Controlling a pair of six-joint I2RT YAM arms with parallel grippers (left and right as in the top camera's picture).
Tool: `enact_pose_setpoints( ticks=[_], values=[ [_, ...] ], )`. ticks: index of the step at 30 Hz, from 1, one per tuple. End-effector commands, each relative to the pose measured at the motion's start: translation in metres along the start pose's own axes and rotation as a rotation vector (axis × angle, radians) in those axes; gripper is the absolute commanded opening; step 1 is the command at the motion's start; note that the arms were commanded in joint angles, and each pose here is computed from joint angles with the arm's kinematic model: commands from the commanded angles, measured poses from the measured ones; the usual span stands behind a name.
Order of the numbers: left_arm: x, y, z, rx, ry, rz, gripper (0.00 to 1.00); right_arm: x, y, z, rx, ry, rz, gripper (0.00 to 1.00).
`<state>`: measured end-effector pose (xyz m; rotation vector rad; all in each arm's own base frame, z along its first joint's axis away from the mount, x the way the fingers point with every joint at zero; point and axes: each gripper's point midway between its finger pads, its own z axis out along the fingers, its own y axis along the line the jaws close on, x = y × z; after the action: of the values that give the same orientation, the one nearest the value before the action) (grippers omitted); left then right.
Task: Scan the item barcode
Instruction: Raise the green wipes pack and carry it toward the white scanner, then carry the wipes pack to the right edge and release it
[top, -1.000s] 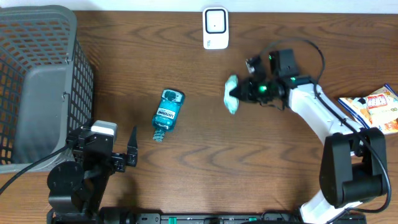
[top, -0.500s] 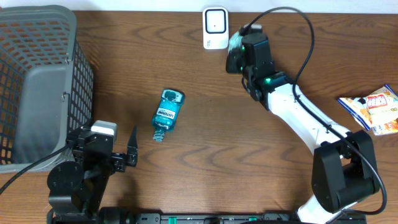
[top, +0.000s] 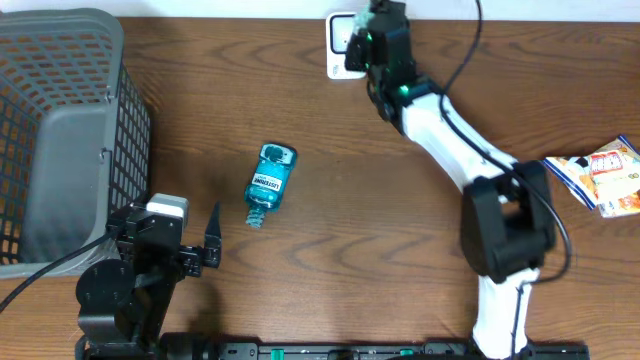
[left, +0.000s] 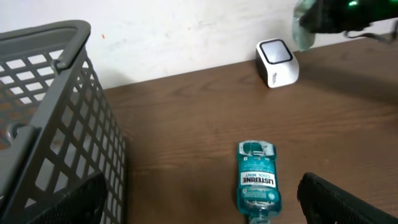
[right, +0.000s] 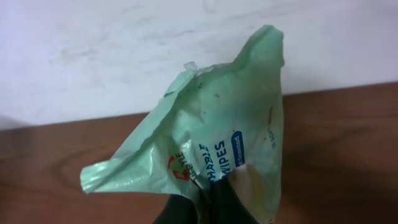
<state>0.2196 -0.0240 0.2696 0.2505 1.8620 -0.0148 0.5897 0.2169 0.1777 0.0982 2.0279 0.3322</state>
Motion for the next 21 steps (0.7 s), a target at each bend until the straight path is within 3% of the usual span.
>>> enact_pose_setpoints(
  ticks=[1, 11, 21],
  values=[
    [-0.004, -0.002, -0.001, 0.012, -0.012, -0.008, 0.98, -0.016, 0.018, 0.021, -0.015, -0.028, 0.01, 0.01],
    [-0.004, -0.002, -0.001, 0.012, -0.012, -0.008, 0.98, 0.0, 0.033, 0.055, -0.019, -0.017, -0.02, 0.01],
    [-0.004, -0.002, -0.001, 0.012, -0.012, -0.008, 0.98, 0.007, 0.015, 0.051, 0.08, 0.035, -0.019, 0.01]
  ],
)
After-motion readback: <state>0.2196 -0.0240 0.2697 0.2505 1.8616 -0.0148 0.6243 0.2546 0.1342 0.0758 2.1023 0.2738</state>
